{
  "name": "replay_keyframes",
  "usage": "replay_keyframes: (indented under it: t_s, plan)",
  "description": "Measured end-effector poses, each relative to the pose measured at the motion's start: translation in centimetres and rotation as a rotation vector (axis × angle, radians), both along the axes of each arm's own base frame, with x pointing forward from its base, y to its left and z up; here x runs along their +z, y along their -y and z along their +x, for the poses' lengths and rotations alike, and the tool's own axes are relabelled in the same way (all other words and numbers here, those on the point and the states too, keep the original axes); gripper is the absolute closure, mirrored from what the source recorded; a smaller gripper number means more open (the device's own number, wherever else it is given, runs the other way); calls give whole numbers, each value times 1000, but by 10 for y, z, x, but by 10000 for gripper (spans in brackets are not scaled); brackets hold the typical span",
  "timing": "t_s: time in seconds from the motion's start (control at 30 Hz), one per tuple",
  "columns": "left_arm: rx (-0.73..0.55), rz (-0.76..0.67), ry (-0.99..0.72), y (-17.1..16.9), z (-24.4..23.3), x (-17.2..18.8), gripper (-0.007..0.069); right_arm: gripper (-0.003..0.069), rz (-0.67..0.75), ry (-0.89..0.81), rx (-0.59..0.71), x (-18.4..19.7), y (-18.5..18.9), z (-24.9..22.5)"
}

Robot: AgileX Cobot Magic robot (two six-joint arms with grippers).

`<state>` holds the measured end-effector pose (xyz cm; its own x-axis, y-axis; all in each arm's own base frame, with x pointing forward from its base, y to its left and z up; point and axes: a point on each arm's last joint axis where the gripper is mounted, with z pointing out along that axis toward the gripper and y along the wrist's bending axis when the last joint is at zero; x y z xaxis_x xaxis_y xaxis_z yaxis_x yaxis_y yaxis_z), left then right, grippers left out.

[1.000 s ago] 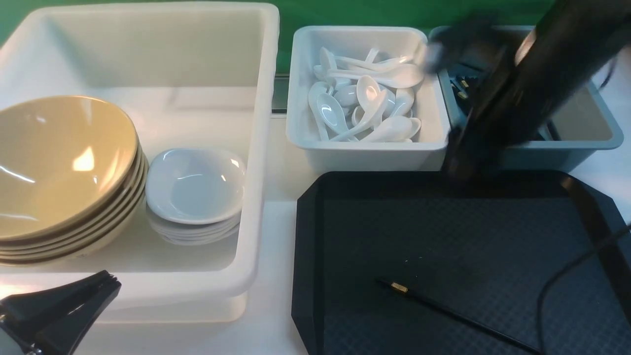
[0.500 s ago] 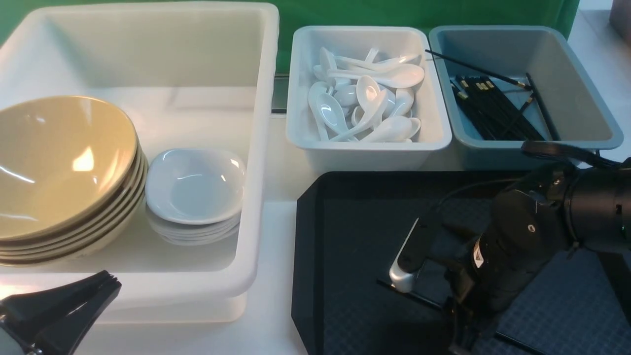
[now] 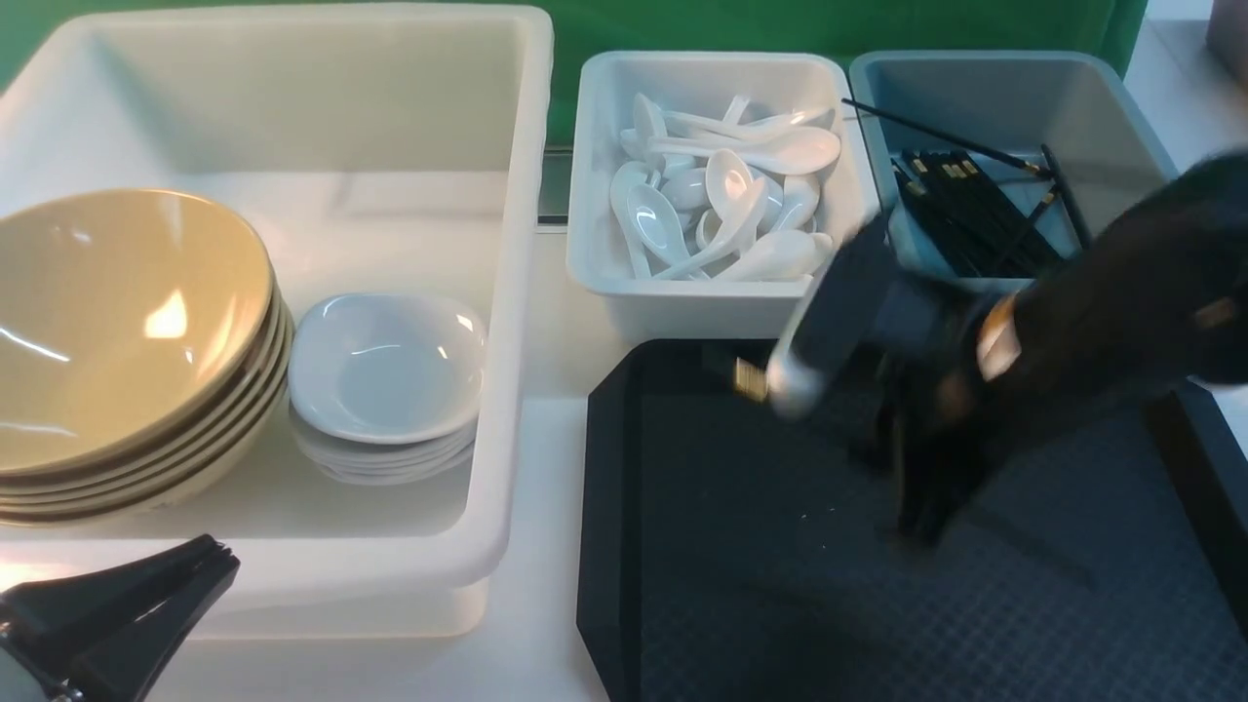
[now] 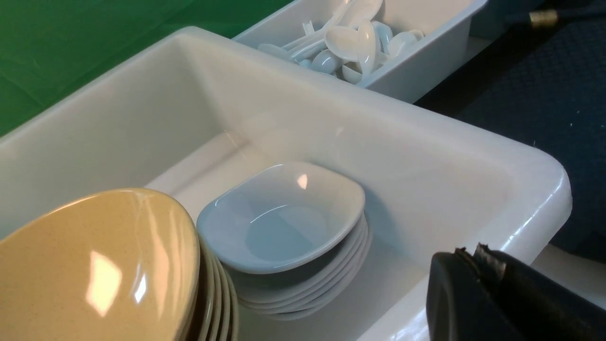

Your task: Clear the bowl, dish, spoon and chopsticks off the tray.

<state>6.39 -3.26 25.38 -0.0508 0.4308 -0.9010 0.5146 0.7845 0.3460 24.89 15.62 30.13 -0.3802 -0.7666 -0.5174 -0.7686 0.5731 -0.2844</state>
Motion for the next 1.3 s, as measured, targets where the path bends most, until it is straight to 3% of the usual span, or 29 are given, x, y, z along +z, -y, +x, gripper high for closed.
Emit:
replay_keyframes:
  t_s: [0.13,0.23,0.3,0.4,0.53,0.67,0.73,0.8,1.0,1.3]
  plan:
    - [0,0,0,0,0,0,634,588,184,379,-124,59,35,19]
    - [0,2,1,0,0,0,634,588,292,553,-217,74,54,39]
    - [0,3,2,0,0,0,634,587,370,642,-356,70,80,71]
    - [0,3,2,0,0,0,634,574,434,608,-463,52,97,99]
    - [1,9,2,0,0,0,634,463,417,381,-652,-8,117,154]
    - [4,31,13,-1,0,0,634,345,388,288,-685,-27,111,182]
    - [5,39,17,-1,1,0,634,331,405,311,-670,-21,104,196]
    - [5,42,17,-1,1,0,634,351,423,337,-647,-15,94,208]
    - [7,42,15,-2,1,0,634,601,427,355,-591,-16,63,252]
    - [12,46,10,-2,1,-1,634,627,325,183,-510,-47,46,284]
